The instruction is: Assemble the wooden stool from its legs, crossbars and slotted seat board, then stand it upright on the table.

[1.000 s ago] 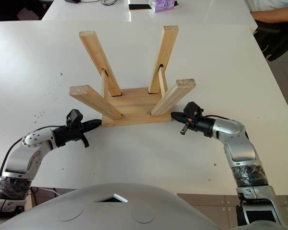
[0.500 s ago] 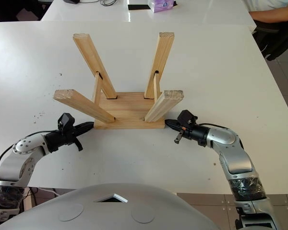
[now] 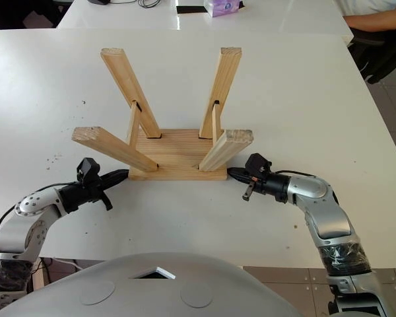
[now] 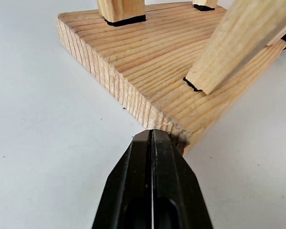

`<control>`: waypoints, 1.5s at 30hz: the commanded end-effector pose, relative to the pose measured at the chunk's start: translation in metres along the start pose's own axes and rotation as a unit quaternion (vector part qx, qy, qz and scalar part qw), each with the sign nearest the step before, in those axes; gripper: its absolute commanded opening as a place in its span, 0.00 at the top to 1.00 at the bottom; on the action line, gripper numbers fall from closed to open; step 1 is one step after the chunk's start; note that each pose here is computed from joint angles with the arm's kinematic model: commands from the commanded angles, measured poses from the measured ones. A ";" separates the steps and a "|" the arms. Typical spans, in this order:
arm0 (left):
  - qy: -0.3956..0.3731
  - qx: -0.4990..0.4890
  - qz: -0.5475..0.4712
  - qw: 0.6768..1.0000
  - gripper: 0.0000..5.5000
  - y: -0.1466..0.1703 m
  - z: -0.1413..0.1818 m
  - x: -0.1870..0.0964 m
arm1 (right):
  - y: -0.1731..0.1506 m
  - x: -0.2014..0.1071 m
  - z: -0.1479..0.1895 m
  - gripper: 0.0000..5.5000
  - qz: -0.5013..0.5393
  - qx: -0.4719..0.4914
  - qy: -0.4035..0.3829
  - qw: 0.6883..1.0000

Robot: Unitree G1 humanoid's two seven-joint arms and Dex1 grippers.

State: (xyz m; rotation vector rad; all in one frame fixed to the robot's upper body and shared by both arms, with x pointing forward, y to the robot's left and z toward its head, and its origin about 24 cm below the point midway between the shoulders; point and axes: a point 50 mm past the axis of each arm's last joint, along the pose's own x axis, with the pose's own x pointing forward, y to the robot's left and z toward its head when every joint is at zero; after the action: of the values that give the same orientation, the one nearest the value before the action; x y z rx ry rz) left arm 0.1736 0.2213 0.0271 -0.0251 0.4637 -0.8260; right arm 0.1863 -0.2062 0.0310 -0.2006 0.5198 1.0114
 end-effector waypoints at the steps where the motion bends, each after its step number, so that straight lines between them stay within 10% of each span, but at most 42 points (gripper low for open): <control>1: -0.025 0.014 -0.088 0.996 1.00 -0.029 0.015 0.005 | 0.024 -0.004 0.011 1.00 0.066 0.003 -0.019 0.998; 22: -0.122 0.014 -0.133 0.983 1.00 -0.061 0.089 -0.040 | 0.042 -0.060 0.091 1.00 0.089 -0.052 -0.105 0.989; 37: -0.114 0.013 -0.091 0.989 1.00 -0.034 0.067 -0.018 | 0.014 -0.040 0.067 1.00 0.038 -0.021 -0.086 0.995; 45: -0.170 0.044 0.011 0.984 0.79 -0.002 0.100 -0.048 | -0.011 -0.063 0.084 1.00 -0.025 -0.060 -0.098 0.993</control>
State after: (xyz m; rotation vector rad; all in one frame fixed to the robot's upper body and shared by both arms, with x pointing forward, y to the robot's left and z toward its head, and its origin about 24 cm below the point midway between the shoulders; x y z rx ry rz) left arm 0.1794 0.2278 0.1188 -0.1060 0.1610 -0.8251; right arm 0.1895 -0.2206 0.1211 -0.1740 0.3193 1.0034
